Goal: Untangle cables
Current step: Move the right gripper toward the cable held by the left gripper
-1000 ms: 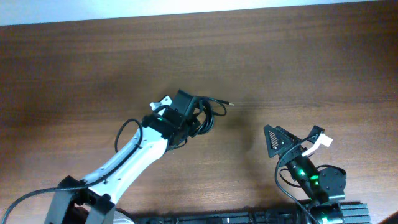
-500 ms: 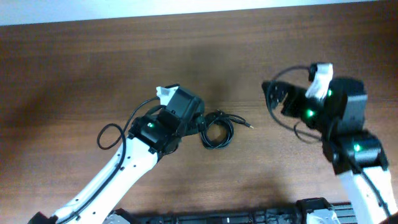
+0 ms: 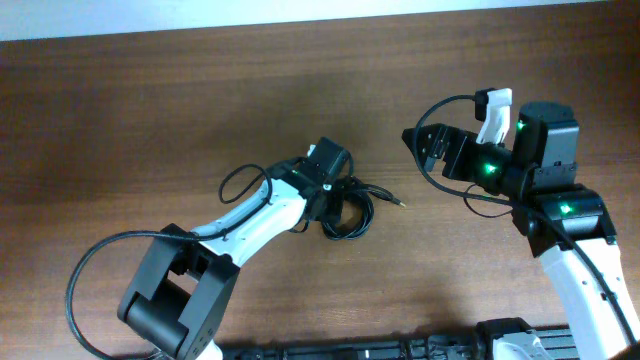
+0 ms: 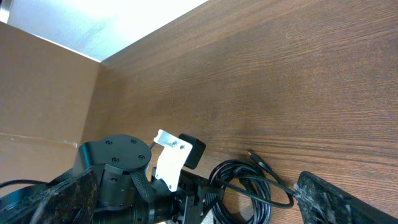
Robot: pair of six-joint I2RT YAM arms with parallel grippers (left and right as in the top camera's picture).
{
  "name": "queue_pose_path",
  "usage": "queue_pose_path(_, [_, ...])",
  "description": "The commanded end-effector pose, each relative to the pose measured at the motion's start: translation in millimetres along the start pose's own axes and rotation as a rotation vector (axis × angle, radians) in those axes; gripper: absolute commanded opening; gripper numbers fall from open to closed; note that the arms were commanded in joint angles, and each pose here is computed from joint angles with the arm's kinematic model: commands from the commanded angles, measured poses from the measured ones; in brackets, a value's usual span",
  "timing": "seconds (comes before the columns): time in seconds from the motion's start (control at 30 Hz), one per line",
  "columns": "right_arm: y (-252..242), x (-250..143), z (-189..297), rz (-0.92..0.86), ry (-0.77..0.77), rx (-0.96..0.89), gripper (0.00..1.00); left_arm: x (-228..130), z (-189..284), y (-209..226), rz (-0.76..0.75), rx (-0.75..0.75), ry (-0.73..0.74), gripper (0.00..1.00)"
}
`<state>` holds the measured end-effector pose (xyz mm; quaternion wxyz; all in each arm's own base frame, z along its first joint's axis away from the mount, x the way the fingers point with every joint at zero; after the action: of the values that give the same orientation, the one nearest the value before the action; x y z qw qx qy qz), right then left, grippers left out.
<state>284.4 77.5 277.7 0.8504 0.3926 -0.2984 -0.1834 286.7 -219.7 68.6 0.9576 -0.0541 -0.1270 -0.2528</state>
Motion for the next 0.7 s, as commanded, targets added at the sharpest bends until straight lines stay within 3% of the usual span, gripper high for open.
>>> queue_pose_path(0.0, [7.4,2.1,1.4,0.028,-0.001,0.019,0.99,-2.6,-4.1,-1.8,-0.011,-0.017,0.012,0.36])
queue_pose_path(0.03, [7.2,1.9,1.3,0.027,0.0,0.019,0.99,-4.0,-6.5,-1.6,-0.011,-0.016,0.018,0.3])
queue_pose_path(0.13, [6.9,1.5,1.3,0.025,0.002,0.017,0.99,-6.6,-13.6,-0.8,0.009,-0.013,0.037,0.0])
queue_pose_path(0.2, [6.5,1.5,0.9,0.025,0.003,0.016,0.99,1.2,-10.5,1.7,0.032,-0.013,0.012,0.0])
queue_pose_path(0.33, [-9.8,-16.9,1.9,-0.049,0.091,-0.064,0.99,41.5,48.4,58.1,0.64,-0.025,-0.168,0.0])
queue_pose_path(0.4, [-22.0,-27.3,-1.6,-0.101,0.154,-0.121,0.99,46.1,75.4,77.2,0.842,-0.071,-0.238,0.0])
queue_pose_path(0.5, [-26.9,-42.1,-21.9,-0.11,0.252,-0.155,0.99,48.6,91.9,77.7,0.765,-0.078,-0.284,0.0])
queue_pose_path(0.57, [-32.1,-56.3,-44.8,-0.11,0.342,-0.188,0.99,49.0,96.6,76.5,0.594,-0.063,-0.297,0.0])
queue_pose_path(0.67, [-26.9,-51.3,-64.6,-0.015,0.338,-0.134,0.97,49.9,103.5,65.6,0.251,-0.1,-0.31,0.0])
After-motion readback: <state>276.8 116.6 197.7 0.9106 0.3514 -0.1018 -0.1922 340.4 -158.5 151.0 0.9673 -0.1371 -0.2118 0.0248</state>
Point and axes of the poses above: each gripper's point midway between its finger pads, its own z axis back along the fingers, its own y axis along the line the jaws close on, x = y × z, the point moved 5 cm from there along z, back along the fingers, and after that the axes turned 15 degrees about -z, right-handed, at the moved point
